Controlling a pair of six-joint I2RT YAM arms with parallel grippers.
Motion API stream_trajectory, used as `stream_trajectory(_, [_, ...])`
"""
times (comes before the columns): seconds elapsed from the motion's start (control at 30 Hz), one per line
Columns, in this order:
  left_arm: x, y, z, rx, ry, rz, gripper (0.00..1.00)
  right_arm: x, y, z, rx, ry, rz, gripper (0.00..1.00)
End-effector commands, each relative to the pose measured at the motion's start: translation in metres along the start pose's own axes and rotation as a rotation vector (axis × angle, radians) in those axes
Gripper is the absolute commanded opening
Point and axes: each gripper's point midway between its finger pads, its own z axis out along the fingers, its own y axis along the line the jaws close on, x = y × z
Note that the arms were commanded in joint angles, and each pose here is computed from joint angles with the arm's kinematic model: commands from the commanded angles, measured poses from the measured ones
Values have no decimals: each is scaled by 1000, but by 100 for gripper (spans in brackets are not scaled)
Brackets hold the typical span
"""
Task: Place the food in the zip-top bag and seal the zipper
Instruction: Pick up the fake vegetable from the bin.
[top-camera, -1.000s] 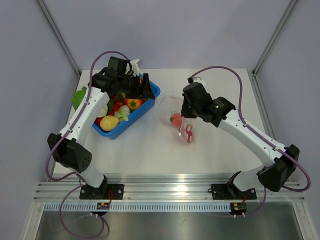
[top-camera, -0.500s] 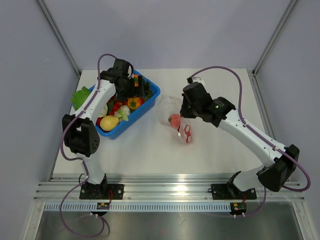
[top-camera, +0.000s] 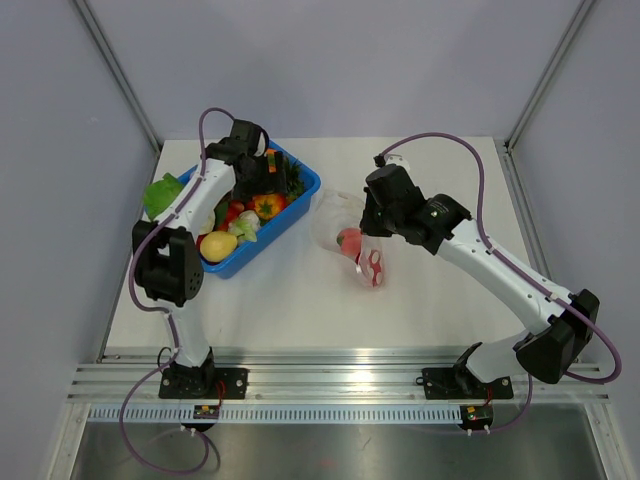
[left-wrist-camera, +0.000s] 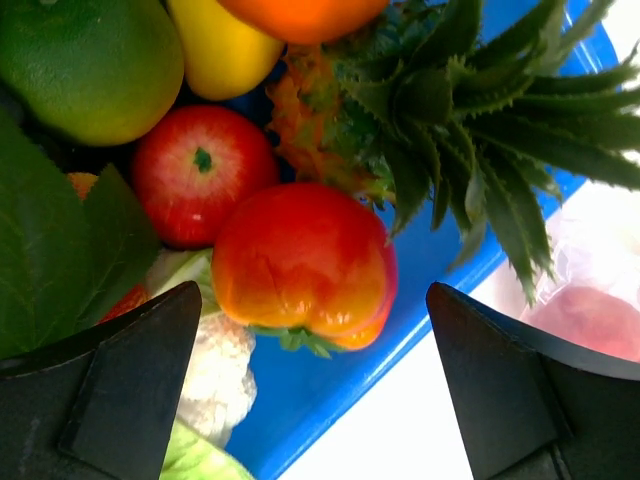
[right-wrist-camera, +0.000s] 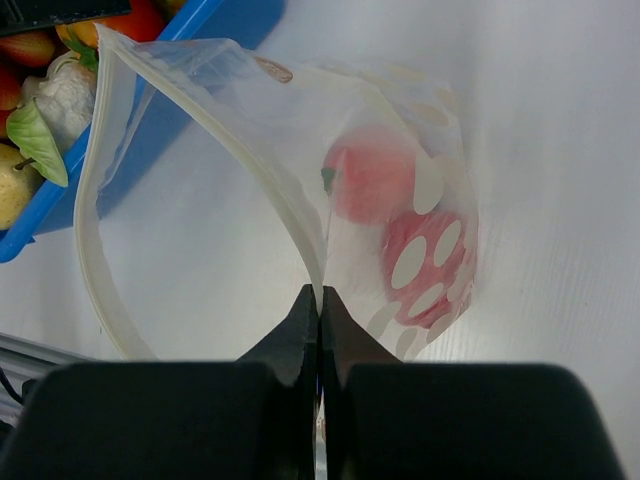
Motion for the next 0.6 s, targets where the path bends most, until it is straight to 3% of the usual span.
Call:
stream_trajectory(0.0, [-8, 6, 21, 0, -15, -19, 99, -11, 10, -6, -50, -36, 28, 0])
stream_trajectory(0.27, [3, 9, 37, -4, 21, -24, 96, -13, 12, -6, -55, -38, 29, 0])
stream_trajectory(0.43, [-4, 8, 21, -4, -13, -21, 72, -13, 12, -6, -53, -37, 29, 0])
stream_trajectory(0.57, [-16, 8, -8, -14, -77, -16, 63, -13, 13, -5, -56, -35, 30, 0])
